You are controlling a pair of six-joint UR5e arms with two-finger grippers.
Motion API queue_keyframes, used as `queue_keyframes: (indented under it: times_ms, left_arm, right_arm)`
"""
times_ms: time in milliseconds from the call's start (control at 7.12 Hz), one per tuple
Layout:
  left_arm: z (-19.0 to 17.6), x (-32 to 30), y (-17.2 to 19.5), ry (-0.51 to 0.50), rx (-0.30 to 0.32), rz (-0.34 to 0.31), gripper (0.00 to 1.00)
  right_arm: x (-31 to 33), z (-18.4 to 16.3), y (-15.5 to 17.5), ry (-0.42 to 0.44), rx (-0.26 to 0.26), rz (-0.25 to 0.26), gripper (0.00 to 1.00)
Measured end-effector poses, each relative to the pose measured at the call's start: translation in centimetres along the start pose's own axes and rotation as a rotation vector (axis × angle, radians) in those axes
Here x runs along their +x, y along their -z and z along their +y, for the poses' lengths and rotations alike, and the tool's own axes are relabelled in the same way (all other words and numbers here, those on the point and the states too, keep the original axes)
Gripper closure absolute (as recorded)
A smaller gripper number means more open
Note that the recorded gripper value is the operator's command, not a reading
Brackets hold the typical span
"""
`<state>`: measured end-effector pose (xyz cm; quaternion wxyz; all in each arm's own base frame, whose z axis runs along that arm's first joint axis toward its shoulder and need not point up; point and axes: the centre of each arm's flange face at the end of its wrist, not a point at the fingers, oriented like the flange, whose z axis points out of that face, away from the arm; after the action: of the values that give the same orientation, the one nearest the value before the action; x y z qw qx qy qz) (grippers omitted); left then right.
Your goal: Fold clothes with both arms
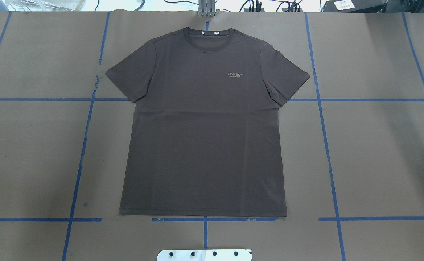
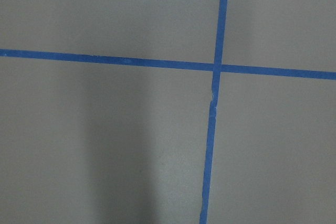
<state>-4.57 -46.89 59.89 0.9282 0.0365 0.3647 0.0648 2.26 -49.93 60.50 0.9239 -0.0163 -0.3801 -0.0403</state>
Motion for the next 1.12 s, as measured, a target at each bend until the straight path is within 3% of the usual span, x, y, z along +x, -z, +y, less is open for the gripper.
queue_keyframes:
  times_ms: [702,1123]
  left_arm:
    - [0.0,1.3,1.4,-0.027,0.024,-0.01,0.0]
    - [-0.6,2.3,1.8,-0.035,0.038,0.034,0.0]
  right_arm:
    - [-0.4,0.0,0.2,0.004,0.005,-0.016,0.0]
    - [-1.7,-0.2,0.2,0.028,0.006,-0.04,0.0]
